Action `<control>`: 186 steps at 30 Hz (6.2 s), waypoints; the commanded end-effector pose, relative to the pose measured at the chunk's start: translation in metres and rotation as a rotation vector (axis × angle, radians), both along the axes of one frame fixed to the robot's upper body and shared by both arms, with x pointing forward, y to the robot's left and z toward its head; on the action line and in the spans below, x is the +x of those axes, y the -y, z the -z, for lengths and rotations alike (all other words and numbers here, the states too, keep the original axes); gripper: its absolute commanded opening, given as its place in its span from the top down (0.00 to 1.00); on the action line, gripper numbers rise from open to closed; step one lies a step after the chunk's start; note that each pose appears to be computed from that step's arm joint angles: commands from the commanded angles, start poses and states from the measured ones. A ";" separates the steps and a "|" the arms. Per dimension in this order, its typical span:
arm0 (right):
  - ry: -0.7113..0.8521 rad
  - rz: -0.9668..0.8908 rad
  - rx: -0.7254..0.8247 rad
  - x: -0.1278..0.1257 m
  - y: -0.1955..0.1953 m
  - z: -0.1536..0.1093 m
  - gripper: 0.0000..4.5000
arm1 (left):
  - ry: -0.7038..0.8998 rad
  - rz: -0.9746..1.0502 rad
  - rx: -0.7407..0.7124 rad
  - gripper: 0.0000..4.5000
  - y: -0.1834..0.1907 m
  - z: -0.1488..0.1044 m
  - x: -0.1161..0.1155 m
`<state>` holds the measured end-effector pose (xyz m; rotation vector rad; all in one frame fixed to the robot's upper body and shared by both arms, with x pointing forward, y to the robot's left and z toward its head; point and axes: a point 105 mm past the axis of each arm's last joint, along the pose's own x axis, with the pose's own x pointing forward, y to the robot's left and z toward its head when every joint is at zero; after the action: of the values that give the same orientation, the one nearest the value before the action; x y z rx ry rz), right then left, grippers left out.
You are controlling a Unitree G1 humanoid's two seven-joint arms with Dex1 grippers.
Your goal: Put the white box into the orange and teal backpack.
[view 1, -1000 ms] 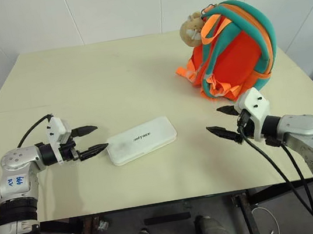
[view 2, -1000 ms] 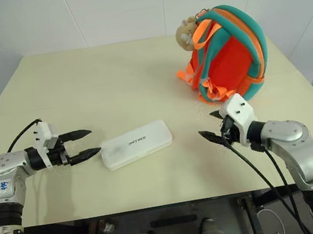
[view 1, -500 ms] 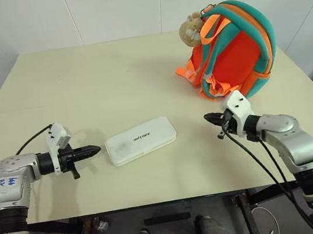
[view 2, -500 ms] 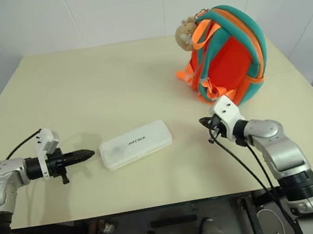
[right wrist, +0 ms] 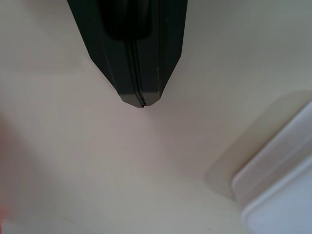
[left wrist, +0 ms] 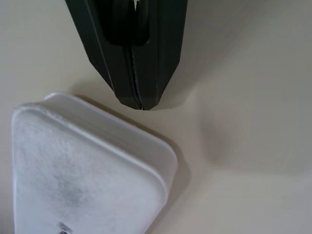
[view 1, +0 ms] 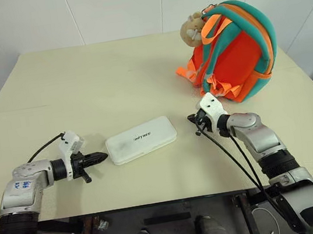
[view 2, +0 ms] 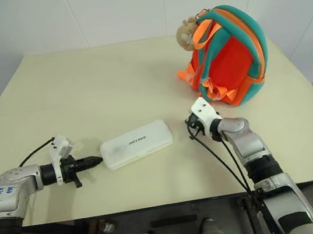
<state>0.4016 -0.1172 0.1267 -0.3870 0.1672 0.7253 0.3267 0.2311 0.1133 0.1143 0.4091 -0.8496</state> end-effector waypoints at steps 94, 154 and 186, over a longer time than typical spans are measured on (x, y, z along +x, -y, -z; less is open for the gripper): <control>-0.203 -0.488 -0.118 -0.100 -0.024 -0.020 1.00 | 0.033 0.263 -0.113 0.99 0.056 -0.013 -0.018; -0.152 -0.096 -0.301 -0.077 0.084 -0.027 0.06 | -0.296 0.048 -0.260 0.19 0.044 -0.048 -0.003; -0.133 -0.113 -0.234 -0.070 0.054 -0.017 0.00 | -1.042 -0.090 -0.617 0.01 0.078 0.013 -0.023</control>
<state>0.3303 -0.1776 0.1328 -0.5566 0.4018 0.8412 0.3059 0.1556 0.1178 -0.9623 1.0198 -0.9220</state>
